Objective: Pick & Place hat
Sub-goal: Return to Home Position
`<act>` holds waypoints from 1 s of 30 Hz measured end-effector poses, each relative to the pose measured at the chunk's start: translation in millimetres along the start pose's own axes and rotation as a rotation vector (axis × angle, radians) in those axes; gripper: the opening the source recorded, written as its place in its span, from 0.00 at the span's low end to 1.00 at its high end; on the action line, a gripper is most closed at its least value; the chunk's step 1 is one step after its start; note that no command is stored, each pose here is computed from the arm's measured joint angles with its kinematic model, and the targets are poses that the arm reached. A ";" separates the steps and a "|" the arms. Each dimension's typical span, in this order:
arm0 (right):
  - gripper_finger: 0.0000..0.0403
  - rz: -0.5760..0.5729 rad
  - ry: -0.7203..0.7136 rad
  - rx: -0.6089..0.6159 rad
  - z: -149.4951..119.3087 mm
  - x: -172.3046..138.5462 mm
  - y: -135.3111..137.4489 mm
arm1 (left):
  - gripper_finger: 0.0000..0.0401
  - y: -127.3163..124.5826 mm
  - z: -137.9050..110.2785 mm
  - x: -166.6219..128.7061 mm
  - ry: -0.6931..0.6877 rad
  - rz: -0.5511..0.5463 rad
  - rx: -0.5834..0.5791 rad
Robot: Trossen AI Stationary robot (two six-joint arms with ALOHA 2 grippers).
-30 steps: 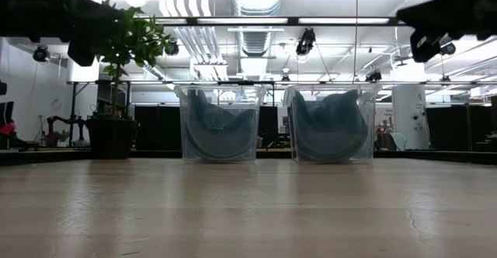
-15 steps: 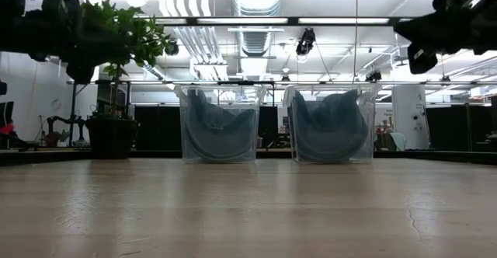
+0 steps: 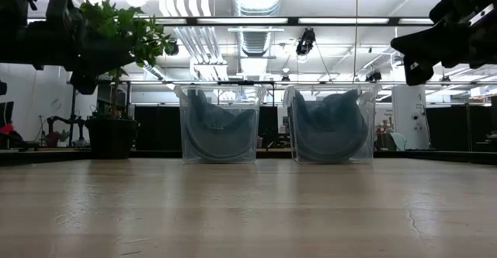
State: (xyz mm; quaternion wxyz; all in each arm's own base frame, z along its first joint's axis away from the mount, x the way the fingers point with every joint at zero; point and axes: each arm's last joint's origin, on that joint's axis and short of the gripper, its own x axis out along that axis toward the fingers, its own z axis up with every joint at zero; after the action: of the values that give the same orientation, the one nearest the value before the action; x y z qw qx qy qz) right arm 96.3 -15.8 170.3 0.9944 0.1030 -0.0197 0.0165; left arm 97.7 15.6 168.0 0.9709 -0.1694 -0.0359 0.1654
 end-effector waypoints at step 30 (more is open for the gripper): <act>0.02 -0.002 0.001 -0.052 -0.1 0.1 -0.1 | 0.31 1.8 -11.4 7.8 0.132 0.027 0.271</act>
State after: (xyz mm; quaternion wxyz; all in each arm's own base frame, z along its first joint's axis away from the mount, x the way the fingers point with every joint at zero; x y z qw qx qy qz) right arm 96.4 -15.9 170.2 0.9967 0.0769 -0.0196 0.0152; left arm 105.9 16.2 156.8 0.9828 -0.0478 0.0529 0.1702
